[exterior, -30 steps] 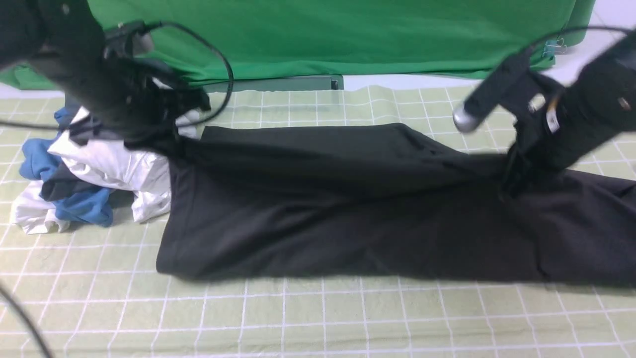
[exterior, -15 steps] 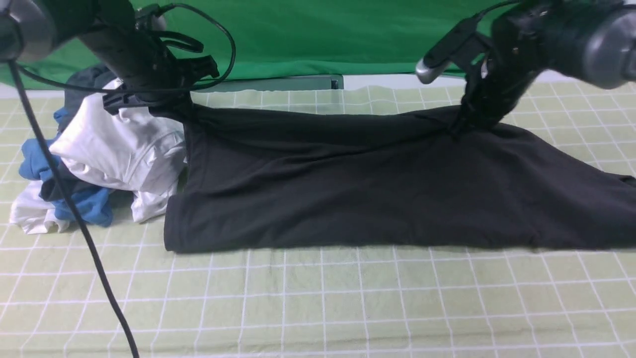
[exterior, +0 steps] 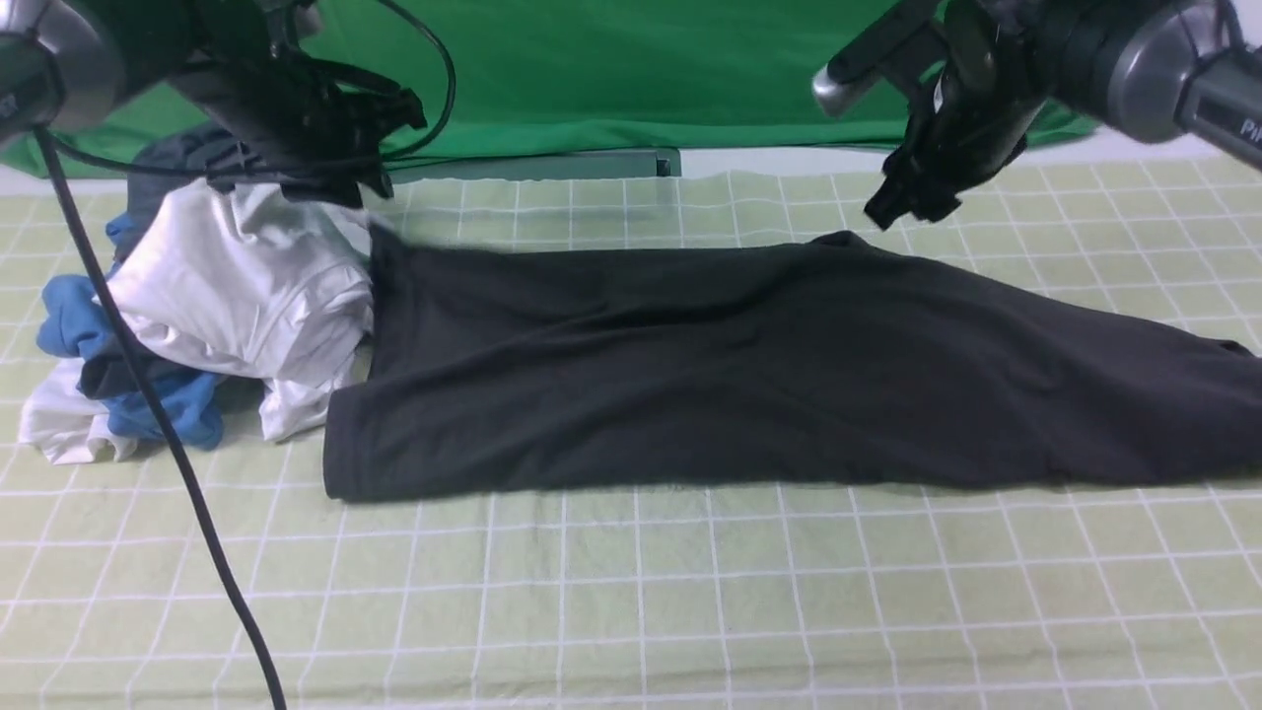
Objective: Fold a long-sleeved shirt over a green coffee tablecloth.
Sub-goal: 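Fold the black garment in half by bringing its near edge over to the far edge, then pull the folded dark garment lengthwise by its ends to straighten it flat on the table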
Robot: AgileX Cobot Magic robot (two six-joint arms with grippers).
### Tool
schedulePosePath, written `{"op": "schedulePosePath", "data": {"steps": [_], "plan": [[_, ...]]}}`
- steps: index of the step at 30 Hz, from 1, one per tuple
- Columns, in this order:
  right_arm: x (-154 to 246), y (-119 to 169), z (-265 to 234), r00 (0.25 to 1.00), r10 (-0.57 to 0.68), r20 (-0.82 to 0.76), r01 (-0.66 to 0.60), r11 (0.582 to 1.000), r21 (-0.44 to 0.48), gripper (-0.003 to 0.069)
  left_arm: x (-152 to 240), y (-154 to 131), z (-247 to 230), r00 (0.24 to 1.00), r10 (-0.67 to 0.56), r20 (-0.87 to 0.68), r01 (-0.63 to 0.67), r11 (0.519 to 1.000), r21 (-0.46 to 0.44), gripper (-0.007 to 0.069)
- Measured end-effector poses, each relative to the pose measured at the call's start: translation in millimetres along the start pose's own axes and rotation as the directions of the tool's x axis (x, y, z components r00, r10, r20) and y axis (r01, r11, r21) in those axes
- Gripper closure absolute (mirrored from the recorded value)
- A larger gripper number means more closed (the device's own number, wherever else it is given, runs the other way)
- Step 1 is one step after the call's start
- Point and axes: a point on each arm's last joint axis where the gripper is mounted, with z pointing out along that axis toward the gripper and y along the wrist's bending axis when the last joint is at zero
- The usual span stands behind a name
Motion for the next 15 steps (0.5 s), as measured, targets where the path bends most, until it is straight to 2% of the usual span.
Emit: {"op": "schedulePosePath", "data": {"steps": [1,3,4,5,6,7,9,10,12,14,15], "plan": [[-0.7,-4.8,-9.9,1.000,0.010,-0.030,-0.010,1.000,0.005,0.0357,-5.5,-1.4,-4.5,1.000,0.008,0.023,-0.008,1.000,0.001,0.0338],[-0.7,-8.2,-18.2,0.999,0.015,-0.051,-0.014,1.000,0.007,0.0386,-10.0,-3.4,-9.2,0.999,0.013,0.036,-0.013,1.000,0.004,0.0314],[0.6,-13.3,-33.2,0.997,0.019,-0.074,-0.019,1.000,0.010,0.0472,-15.0,-6.6,-17.3,0.999,0.021,0.031,-0.021,1.000,0.009,0.0289],[1.6,-15.5,-40.3,0.997,0.017,-0.081,-0.016,1.000,0.012,0.0514,-16.4,-8.6,-21.9,1.000,0.026,0.016,-0.026,1.000,0.014,0.0288],[1.9,-16.0,-42.1,0.996,0.018,-0.083,-0.017,1.000,0.012,0.0525,-15.7,-8.4,-21.9,1.000,0.028,0.008,-0.028,1.000,0.013,0.0288],[5.4,-23.3,-59.8,0.996,0.026,-0.091,-0.025,1.000,0.016,0.0608,-15.9,-12.3,-28.7,0.997,0.065,-0.031,-0.064,0.997,0.034,0.0323],[10.6,-31.5,-73.4,0.994,0.045,-0.102,-0.045,0.999,0.004,0.0647,-10.9,-17.2,-32.2,0.988,0.129,-0.090,-0.124,0.990,0.060,0.0413],[11.4,-32.4,-74.6,0.993,0.044,-0.106,-0.045,0.999,0.001,0.0649,-10.1,-17.7,-32.2,0.985,0.144,-0.096,-0.139,0.988,0.063,0.0425],[20.4,-45.1,-80.9,0.989,0.098,-0.109,-0.103,0.994,-0.046,0.0662,-0.5,-24.4,-32.7,0.957,0.235,-0.171,-0.223,0.971,0.088,0.0554],[27.8,-51.9,-81.3,0.985,0.128,-0.115,-0.138,0.987,-0.084,0.0664,5.0,-29.4,-32.2,0.940,0.273,-0.203,-0.257,0.961,0.102,0.0586],[41.3,-62.8,-77.6,0.974,0.183,-0.136,-0.202,0.969,-0.143,0.0667,13.0,-36.8,-30.5,0.919,0.313,-0.240,-0.292,0.949,0.120,0.0607]]}}
